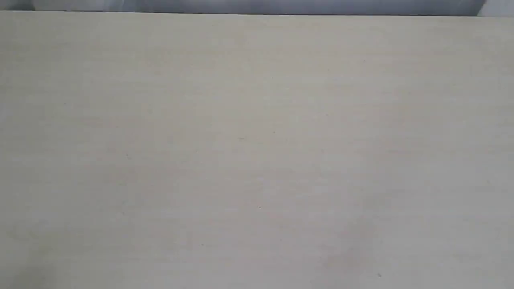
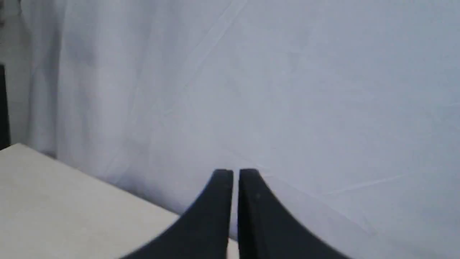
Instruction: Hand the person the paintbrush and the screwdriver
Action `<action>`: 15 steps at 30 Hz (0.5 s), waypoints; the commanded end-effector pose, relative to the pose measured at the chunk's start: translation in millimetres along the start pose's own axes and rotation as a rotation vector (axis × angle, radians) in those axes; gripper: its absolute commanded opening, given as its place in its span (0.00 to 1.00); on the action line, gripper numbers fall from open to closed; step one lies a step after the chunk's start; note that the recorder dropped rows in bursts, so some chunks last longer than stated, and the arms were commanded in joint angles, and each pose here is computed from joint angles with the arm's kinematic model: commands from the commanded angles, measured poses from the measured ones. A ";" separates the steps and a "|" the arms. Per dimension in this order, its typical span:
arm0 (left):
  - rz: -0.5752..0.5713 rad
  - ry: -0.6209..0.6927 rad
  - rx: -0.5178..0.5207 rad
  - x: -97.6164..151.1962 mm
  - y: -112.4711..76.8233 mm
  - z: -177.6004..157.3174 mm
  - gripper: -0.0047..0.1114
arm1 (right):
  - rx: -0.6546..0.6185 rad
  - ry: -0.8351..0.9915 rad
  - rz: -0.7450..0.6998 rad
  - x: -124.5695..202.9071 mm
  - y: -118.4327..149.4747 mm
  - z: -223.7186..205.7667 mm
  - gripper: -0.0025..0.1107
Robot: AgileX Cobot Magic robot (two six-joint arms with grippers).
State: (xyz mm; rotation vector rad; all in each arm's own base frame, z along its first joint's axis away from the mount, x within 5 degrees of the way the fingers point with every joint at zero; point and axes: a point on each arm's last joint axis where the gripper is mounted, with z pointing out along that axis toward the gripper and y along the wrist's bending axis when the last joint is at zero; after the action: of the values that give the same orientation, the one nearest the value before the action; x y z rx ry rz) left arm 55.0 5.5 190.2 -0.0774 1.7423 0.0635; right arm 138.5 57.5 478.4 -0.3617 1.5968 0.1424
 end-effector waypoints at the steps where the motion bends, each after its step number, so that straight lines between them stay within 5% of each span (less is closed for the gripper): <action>1: -0.002 -0.011 0.007 -0.4 -0.4 0.0 0.04 | 0.081 -0.033 0.013 40.0 -10.8 -15.4 0.06; 15: -0.005 -0.010 0.007 -0.4 -0.5 0.0 0.04 | 0.374 -0.124 0.106 210.0 -20.8 -42.8 0.06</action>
State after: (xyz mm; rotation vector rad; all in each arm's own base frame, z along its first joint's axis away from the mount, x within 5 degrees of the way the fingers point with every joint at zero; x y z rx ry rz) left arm 55.0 5.5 190.2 -0.0774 1.7423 0.0635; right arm 106.4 -3.9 289.9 0.0057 1.5034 -0.0430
